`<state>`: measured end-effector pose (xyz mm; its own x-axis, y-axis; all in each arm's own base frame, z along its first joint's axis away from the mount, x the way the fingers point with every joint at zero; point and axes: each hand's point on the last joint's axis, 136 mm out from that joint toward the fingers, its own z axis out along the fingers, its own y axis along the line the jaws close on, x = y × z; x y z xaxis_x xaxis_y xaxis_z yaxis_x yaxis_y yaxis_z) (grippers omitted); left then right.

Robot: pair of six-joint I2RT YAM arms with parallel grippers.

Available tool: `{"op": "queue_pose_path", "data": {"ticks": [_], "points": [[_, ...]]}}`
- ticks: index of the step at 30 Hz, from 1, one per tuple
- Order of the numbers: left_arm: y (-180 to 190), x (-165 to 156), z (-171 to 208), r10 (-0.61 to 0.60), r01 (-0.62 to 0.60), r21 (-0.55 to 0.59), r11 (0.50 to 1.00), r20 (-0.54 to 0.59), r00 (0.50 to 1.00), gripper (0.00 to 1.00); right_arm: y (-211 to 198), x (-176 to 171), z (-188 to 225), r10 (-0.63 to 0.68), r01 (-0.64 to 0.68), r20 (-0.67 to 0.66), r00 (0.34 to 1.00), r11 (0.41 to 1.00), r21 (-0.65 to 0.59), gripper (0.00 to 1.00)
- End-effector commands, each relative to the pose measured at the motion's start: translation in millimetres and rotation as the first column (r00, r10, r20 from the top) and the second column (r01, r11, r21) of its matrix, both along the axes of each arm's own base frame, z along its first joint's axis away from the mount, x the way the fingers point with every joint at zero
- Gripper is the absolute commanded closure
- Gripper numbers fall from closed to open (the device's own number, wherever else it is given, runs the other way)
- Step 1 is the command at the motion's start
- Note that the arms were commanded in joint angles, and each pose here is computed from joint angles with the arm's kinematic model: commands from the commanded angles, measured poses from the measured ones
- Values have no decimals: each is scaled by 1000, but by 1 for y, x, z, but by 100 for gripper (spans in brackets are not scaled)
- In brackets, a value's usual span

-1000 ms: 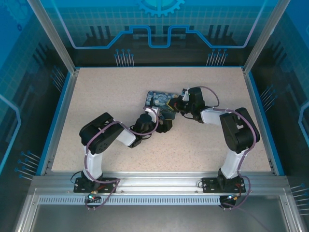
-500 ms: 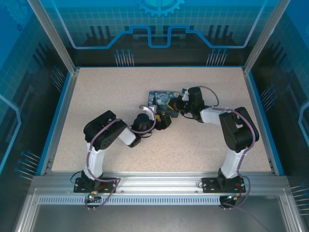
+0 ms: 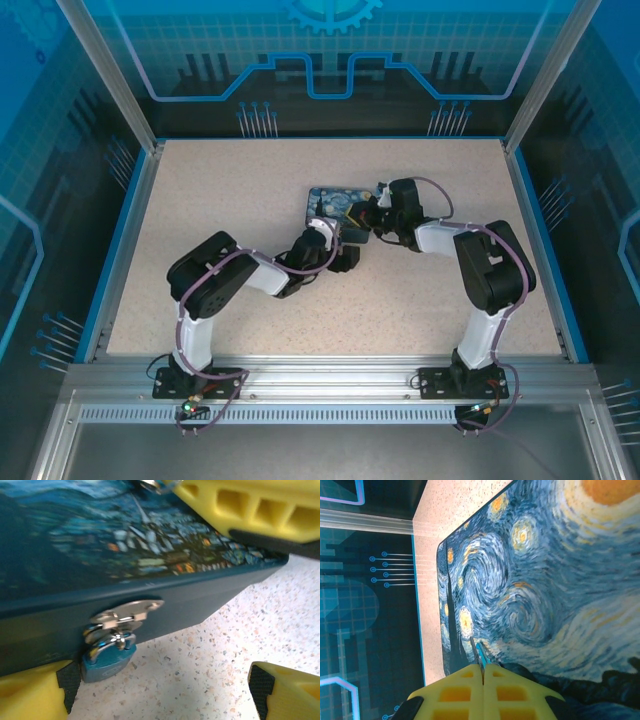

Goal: Unlock a padlock with a key

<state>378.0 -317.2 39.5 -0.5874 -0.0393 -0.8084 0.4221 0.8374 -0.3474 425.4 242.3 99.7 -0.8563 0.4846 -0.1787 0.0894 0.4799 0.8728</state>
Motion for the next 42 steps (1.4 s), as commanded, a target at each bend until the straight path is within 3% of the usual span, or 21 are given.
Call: {"op": "queue_pose_path", "data": {"ticks": [1,5,9,14,20,33,42], "points": [[-5,3,-6,-35,31,131,991,31,999,11,-2,5,-3,11,-11,-5,1000,1000,-6,100],[-21,4,8,-85,82,59,995,53,995,11,-3,4,-6,10,-10,-14,1000,1000,-8,100],[-34,2,37,-123,131,-100,986,79,989,13,-4,3,-9,9,-9,-19,1000,1000,-11,100],[-34,9,57,-94,109,-256,960,72,993,15,-5,2,-11,8,-8,-25,1000,1000,-10,100],[-29,11,58,-64,73,-343,937,38,997,17,-5,3,-10,9,-9,-23,1000,1000,-9,100],[-19,6,43,-31,27,-373,927,-5,1000,36,-5,2,-10,9,-10,-23,1000,1000,-8,100],[-11,10,16,15,-43,-308,950,-92,996,36,-6,3,-9,6,-6,-23,1000,1000,-7,100]]}}
